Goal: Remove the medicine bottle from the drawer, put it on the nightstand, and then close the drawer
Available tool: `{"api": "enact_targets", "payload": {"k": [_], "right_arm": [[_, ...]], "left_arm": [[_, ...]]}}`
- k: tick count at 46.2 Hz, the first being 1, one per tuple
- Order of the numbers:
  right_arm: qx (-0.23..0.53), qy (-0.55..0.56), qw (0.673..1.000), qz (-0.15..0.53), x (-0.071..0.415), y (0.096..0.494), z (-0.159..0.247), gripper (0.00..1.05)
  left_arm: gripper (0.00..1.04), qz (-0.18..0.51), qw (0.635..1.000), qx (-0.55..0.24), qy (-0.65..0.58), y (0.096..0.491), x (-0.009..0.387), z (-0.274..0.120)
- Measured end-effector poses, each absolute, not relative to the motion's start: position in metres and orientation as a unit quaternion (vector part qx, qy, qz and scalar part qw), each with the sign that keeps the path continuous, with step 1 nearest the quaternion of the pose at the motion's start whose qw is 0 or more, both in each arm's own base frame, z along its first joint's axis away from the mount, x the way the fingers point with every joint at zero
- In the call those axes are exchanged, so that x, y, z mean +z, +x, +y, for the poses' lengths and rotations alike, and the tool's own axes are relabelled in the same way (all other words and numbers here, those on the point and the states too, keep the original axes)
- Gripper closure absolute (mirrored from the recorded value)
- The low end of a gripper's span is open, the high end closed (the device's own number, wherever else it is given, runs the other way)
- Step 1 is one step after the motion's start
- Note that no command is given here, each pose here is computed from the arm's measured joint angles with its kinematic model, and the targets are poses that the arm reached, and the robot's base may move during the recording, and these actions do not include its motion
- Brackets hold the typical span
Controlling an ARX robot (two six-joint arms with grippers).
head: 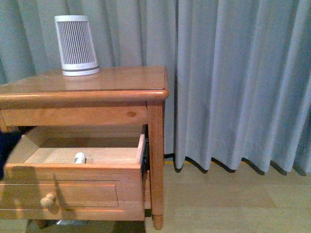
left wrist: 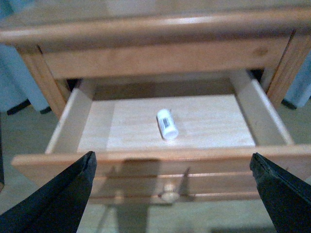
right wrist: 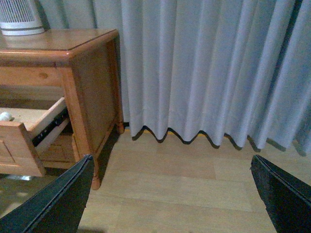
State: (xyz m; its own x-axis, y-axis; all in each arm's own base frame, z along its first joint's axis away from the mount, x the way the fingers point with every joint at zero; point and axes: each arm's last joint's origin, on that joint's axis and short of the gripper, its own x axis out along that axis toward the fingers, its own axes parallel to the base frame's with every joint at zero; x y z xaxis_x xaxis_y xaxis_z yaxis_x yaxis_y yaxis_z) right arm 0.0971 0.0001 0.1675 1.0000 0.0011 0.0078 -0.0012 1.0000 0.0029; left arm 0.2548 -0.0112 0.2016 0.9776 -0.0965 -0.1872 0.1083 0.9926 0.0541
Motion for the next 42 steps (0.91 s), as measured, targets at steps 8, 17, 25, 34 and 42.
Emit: {"api": "enact_targets", "payload": {"k": [8,17,25,34,42], "right_arm": [[0.001,0.002,1.000,-0.004,0.167,0.097,0.000,0.07],[0.001,0.001,1.000,-0.004,0.167,0.097,0.000,0.07],[0.001,0.001,1.000,-0.004,0.167,0.097,0.000,0.07],[0.001,0.002,1.000,-0.004,0.167,0.097,0.000,0.07],[0.001,0.002,1.000,-0.004,0.167,0.097,0.000,0.07]], "left_arm": [[0.07,0.050,0.997,-0.058,0.006,0.222,0.245,-0.011],[0.07,0.021,0.998,-0.061,-0.004,0.168,0.264,-0.009],[0.07,0.014,0.998,-0.067,-0.015,0.118,0.259,-0.007],[0.37,0.001,1.000,-0.001,-0.007,0.098,0.230,0.000],[0.76,0.003,1.000,-0.001,-0.006,0.098,0.208,0.000]]}}
